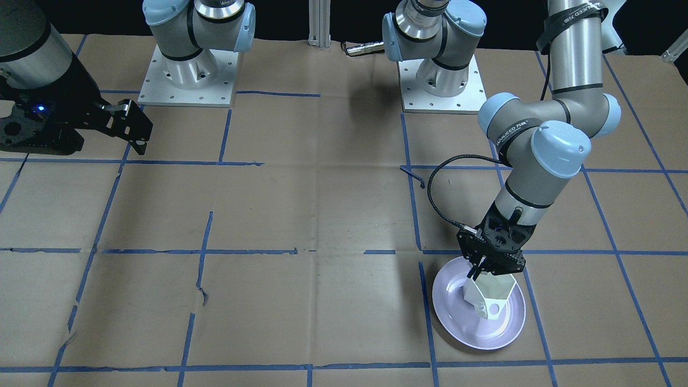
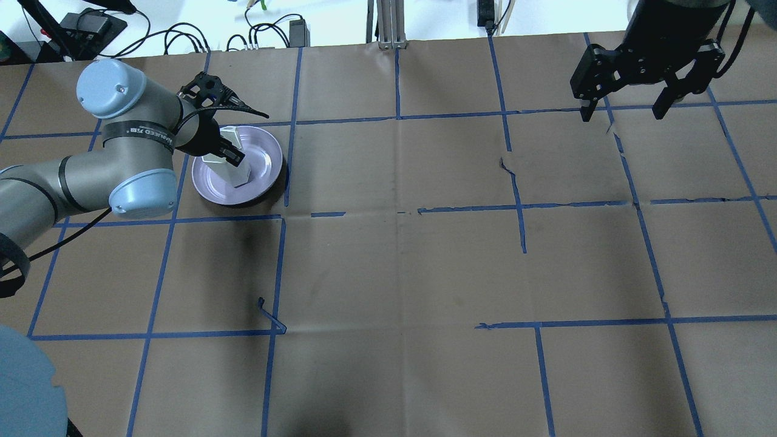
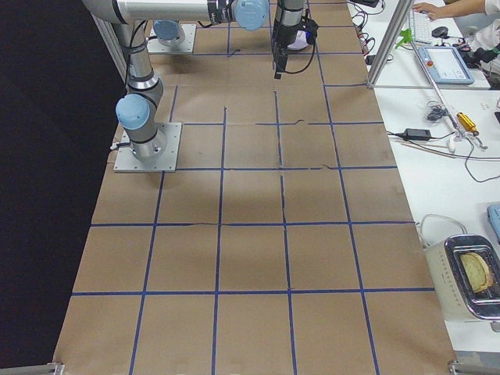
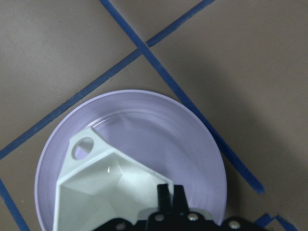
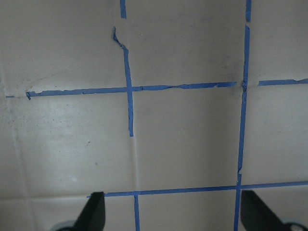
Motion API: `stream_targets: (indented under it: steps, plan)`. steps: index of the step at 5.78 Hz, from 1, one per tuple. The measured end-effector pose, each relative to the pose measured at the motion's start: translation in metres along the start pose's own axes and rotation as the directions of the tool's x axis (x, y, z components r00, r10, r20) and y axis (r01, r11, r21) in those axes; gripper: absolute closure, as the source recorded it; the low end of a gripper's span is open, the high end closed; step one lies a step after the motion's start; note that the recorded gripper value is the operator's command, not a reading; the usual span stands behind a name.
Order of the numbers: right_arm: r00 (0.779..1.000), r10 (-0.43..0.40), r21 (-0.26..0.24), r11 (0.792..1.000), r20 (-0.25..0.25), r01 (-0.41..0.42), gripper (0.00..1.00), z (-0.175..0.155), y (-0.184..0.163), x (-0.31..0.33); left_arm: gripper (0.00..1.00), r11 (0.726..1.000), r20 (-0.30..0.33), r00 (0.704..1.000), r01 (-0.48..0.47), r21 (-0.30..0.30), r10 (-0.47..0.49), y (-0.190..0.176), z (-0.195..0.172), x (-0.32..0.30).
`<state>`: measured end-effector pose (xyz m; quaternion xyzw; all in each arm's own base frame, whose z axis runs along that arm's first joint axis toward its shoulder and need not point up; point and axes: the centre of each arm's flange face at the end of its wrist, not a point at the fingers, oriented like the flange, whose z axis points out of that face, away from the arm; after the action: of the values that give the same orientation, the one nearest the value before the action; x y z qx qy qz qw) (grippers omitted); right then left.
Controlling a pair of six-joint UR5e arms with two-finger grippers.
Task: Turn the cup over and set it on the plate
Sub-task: 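Lower the cup onto the plate and open the left gripper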
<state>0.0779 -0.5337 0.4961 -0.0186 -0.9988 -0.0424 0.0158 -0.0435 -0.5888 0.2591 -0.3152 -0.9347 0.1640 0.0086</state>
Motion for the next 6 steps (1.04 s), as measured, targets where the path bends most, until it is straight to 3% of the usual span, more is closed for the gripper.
stream_targets:
  steps: [1,4,6]
  plan:
    - [1.000,0.000,0.000,1.000,0.000,0.000,0.00,0.000,0.000,0.000,0.02,1.000,-0.001,1.000,0.006,0.001,-0.006,0.000,0.001,0.000]
    - [1.000,0.000,0.000,1.000,0.000,0.000,0.00,0.000,0.000,0.000,0.01,0.999,0.009,0.999,0.046,0.004,-0.047,-0.005,-0.014,0.000]
    - [1.000,0.000,0.000,1.000,0.000,0.000,0.00,0.000,0.000,0.000,0.01,0.988,-0.022,0.989,0.148,-0.046,-0.149,-0.020,-0.058,0.000]
